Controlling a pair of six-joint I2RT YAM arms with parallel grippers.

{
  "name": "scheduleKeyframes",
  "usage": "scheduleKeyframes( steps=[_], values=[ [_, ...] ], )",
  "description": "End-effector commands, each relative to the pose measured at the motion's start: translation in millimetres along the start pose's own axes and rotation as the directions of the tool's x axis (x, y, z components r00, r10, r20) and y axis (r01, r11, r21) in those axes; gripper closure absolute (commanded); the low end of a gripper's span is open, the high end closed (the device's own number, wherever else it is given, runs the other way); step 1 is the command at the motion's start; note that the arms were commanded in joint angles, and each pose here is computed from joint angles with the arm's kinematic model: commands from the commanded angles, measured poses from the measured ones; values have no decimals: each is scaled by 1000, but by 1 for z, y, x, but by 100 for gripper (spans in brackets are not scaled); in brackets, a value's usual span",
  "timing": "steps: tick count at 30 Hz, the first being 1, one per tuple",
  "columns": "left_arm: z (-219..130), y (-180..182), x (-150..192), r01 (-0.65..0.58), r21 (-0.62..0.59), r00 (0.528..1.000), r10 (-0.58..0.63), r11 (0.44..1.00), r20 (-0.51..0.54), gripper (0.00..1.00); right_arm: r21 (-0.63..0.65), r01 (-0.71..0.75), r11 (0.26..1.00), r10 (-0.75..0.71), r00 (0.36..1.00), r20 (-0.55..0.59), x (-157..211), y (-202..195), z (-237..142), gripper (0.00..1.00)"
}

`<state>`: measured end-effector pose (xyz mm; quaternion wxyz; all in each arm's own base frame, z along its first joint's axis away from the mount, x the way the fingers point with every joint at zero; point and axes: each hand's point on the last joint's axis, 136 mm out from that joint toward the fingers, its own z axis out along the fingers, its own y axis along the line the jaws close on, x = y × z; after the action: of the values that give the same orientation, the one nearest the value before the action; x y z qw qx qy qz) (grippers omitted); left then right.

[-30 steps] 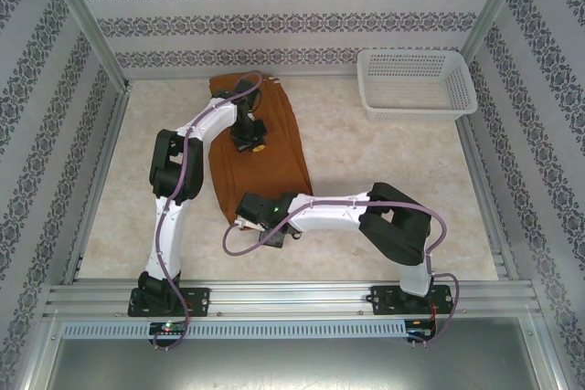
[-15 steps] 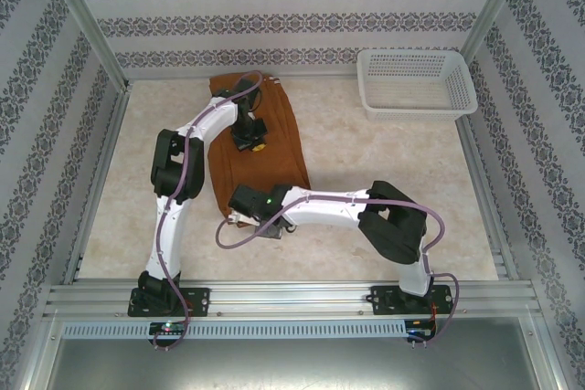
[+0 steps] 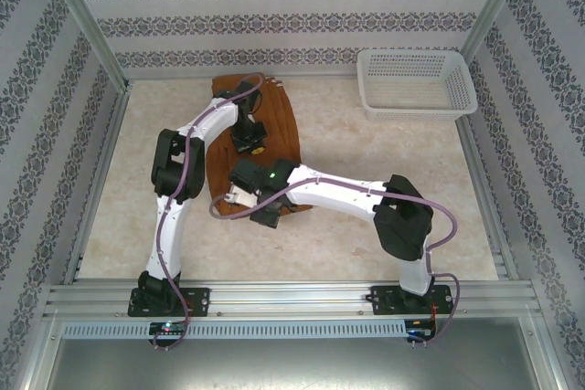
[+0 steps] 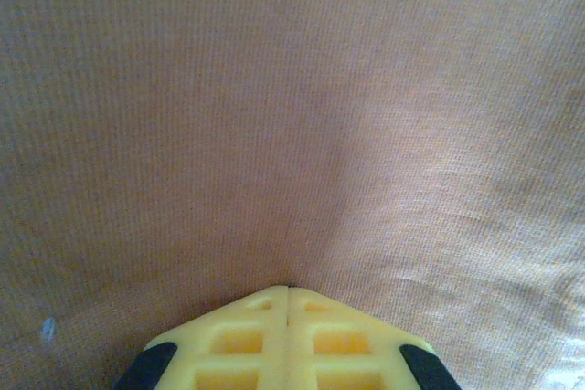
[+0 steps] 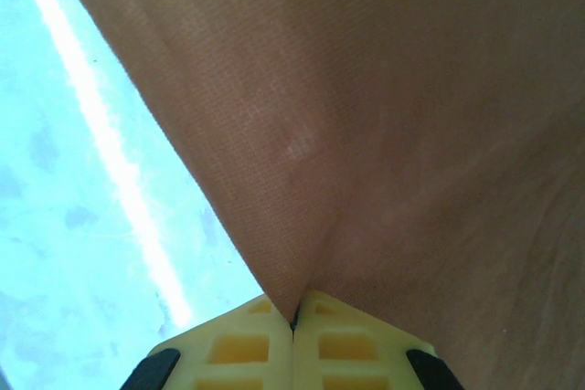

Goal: Roll up the long pants

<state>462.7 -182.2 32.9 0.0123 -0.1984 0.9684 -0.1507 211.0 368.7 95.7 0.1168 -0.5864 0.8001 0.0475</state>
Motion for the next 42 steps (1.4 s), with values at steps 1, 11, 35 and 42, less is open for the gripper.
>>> scheduleKeyframes(
  steps=[1,11,35,42],
  values=[
    [-17,4,7,-33,-28,999,34,999,26,100,-153,-51,987,53,999,10,-5,15,-16,100],
    [-23,17,27,-6,-11,1000,7,1000,26,100,-334,-100,937,95,995,-32,-17,9,-21,100],
    [-107,41,53,-11,-49,987,19,999,159,100,-402,-176,899,199,980,15,-55,-45,-19,100],
    [-126,59,92,56,-10,984,-53,998,168,98,-387,-199,900,219,976,8,-55,-61,-5,100]
  ],
)
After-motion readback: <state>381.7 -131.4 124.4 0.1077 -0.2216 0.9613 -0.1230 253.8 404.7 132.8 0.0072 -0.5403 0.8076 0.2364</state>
